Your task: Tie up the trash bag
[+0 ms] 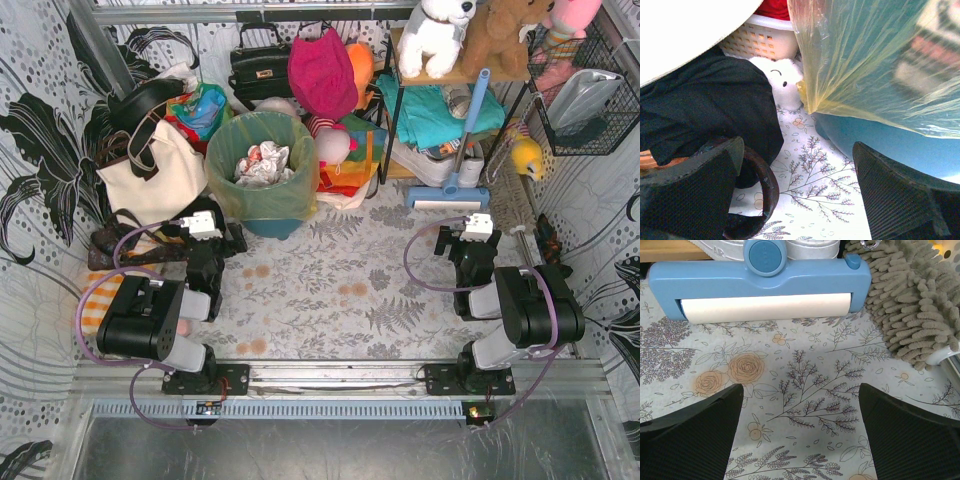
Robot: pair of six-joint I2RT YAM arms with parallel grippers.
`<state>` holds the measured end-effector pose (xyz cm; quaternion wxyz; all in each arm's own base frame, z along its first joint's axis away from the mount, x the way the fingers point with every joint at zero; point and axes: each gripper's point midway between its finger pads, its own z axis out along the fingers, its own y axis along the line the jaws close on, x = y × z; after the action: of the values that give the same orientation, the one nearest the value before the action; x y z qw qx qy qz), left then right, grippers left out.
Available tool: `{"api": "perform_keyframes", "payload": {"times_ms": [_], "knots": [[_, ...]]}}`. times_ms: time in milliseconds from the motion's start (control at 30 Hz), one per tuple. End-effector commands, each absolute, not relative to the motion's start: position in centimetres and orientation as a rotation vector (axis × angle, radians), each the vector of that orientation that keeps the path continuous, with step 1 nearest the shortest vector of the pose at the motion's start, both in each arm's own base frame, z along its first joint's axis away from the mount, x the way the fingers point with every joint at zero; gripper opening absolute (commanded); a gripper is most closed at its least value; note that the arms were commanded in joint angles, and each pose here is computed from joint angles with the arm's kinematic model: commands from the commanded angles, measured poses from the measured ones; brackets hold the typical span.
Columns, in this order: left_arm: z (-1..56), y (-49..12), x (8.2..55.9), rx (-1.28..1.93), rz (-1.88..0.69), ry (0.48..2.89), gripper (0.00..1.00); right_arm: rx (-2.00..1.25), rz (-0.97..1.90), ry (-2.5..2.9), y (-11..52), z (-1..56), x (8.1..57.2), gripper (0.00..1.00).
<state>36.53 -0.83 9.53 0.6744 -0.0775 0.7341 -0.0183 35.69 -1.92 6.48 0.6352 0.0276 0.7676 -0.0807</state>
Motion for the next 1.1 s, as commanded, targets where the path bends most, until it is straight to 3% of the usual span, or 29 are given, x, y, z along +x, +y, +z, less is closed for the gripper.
{"api": "perform_keyframes", "payload": {"times_ms": [0,1067], "knots": [[10.98,-0.72,37.25,-0.175,-0.047,1.603,0.98,0.074,-0.183,1.713,-2.09,7.45,36.13,0.97],[10.9,-0.51,37.31,-0.185,-0.051,1.606,0.98,0.103,-0.192,1.715,-2.48,7.39,36.08,0.97]]}}
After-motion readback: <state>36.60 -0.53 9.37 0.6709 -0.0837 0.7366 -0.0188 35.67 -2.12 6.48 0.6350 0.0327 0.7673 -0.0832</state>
